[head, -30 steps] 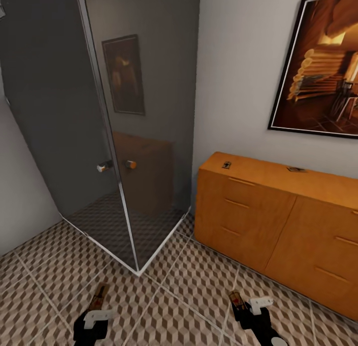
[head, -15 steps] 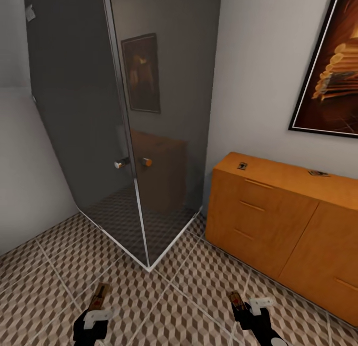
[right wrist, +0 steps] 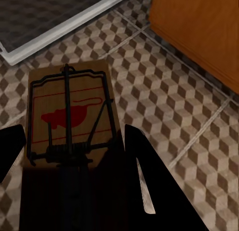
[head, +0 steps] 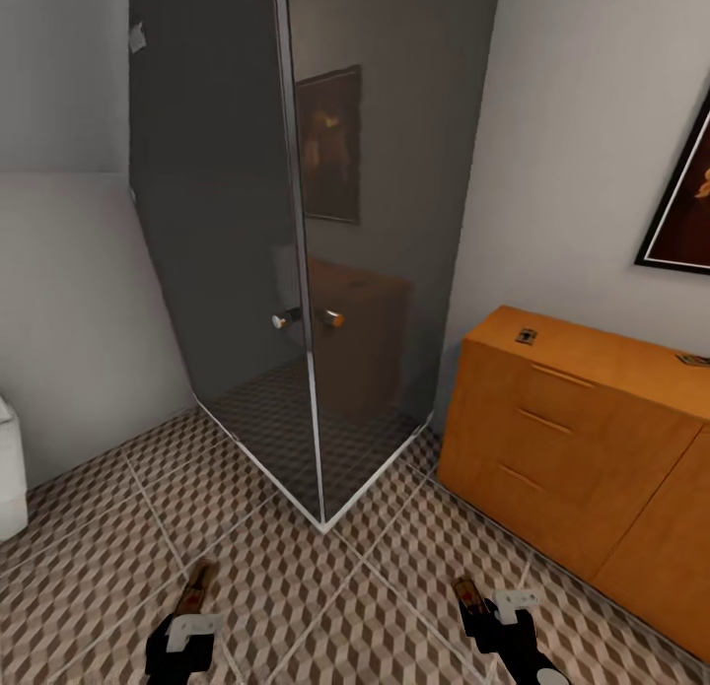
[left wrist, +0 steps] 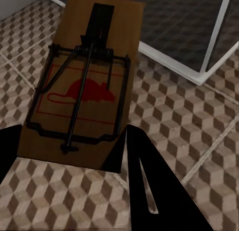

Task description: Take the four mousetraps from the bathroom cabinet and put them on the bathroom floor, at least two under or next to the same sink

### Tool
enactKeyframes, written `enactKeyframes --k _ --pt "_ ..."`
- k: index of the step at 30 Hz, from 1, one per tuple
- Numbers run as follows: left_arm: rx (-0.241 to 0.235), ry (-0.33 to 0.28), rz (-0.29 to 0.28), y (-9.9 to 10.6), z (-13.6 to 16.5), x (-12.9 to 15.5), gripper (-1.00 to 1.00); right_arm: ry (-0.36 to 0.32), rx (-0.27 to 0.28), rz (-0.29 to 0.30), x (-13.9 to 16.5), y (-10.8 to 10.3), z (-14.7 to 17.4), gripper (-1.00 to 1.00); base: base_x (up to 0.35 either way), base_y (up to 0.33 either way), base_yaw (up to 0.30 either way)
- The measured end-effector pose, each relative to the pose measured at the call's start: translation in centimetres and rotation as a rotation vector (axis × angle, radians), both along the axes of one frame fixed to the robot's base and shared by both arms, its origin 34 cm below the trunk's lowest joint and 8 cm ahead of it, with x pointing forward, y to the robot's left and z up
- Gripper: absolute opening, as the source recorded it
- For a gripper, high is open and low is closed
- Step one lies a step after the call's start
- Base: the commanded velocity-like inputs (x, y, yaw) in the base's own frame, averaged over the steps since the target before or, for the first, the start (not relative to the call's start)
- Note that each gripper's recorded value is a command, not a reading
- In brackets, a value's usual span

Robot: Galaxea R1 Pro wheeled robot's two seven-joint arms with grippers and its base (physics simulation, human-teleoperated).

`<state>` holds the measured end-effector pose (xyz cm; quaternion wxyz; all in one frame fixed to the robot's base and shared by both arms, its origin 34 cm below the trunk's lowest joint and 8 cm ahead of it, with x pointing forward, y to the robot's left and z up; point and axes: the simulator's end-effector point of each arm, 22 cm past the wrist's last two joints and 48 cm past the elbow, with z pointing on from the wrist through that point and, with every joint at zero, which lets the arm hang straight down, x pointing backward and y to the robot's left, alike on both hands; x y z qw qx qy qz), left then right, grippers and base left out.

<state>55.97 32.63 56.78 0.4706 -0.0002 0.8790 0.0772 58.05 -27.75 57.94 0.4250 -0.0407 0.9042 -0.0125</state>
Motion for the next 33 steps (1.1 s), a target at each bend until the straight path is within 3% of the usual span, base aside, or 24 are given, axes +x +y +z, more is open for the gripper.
enactKeyframes --k 33 --pt "-0.001 0.000 0.000 -0.05 -0.01 0.00 -1.00 0.002 0.000 -0.002 -0.06 0.05 -0.06 -1.00 0.000 0.000 0.272"
